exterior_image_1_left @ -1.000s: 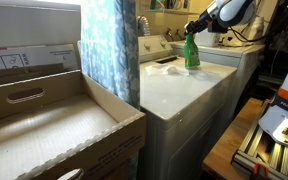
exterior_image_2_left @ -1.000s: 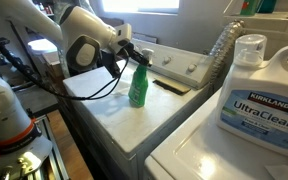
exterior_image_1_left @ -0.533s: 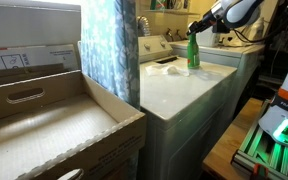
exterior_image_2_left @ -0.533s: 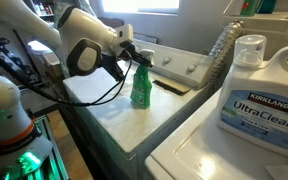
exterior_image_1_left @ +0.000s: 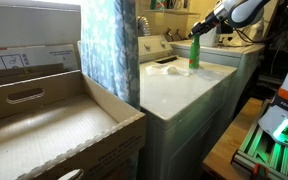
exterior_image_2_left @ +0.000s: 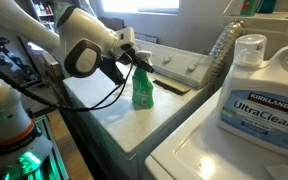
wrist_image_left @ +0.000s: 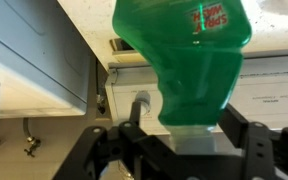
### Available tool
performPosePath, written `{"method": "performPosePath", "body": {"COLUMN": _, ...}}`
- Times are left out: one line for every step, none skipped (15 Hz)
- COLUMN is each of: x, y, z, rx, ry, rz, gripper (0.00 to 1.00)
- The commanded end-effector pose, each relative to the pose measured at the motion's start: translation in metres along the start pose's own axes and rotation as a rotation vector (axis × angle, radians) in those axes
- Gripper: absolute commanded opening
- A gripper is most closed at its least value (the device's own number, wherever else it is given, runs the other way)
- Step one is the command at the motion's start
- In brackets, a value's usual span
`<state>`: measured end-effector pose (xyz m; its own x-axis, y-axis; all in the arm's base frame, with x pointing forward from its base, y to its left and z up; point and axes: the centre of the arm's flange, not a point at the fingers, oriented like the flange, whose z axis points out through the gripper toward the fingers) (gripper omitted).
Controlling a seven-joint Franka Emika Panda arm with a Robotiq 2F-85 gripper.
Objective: Set the green bottle upright on the table
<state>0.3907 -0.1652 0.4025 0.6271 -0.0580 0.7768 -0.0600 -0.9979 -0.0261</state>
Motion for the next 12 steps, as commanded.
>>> {"method": "performPosePath", "body": {"x": -0.003, "y": 0.008, "z": -0.014, "rx": 0.007, "ry": -0.103, "rz": -0.001, "gripper": 1.00}}
{"method": "performPosePath", "body": {"x": -0.003, "y": 0.007, "z": -0.014, "rx": 0.006, "ry": -0.134, "rz": 0.004, "gripper": 1.00}}
{"method": "performPosePath", "body": {"x": -0.003, "y": 0.006, "z": -0.013, "rx": 0.011, "ry": -0.169, "rz": 0.005, "gripper": 1.00}}
{"method": "performPosePath", "body": {"x": 0.000, "y": 0.006, "z": -0.013, "rx": 0.022, "ry": -0.207, "rz": 0.013, "gripper": 1.00}}
{"method": "performPosePath", "body": {"x": 0.003, "y": 0.005, "z": -0.014, "rx": 0.022, "ry": -0.244, "rz": 0.028, "gripper": 1.00}}
{"method": "performPosePath", "body": {"x": 0.007, "y": 0.004, "z": -0.016, "rx": 0.029, "ry": -0.279, "rz": 0.030, "gripper": 1.00}}
{"method": "performPosePath", "body": {"x": 0.012, "y": 0.003, "z": -0.018, "rx": 0.034, "ry": -0.313, "rz": 0.037, "gripper": 1.00}}
{"method": "performPosePath", "body": {"x": 0.016, "y": 0.003, "z": -0.019, "rx": 0.038, "ry": -0.346, "rz": 0.050, "gripper": 1.00}}
{"method": "performPosePath", "body": {"x": 0.021, "y": 0.003, "z": -0.021, "rx": 0.034, "ry": -0.376, "rz": 0.063, "gripper": 1.00}}
{"method": "performPosePath", "body": {"x": 0.026, "y": 0.003, "z": -0.024, "rx": 0.018, "ry": -0.418, "rz": 0.084, "gripper": 1.00}}
{"method": "performPosePath", "body": {"x": 0.032, "y": 0.003, "z": -0.027, "rx": -0.001, "ry": -0.454, "rz": 0.096, "gripper": 1.00}}
{"method": "performPosePath", "body": {"x": 0.038, "y": 0.003, "z": -0.031, "rx": -0.044, "ry": -0.492, "rz": 0.110, "gripper": 1.00}}
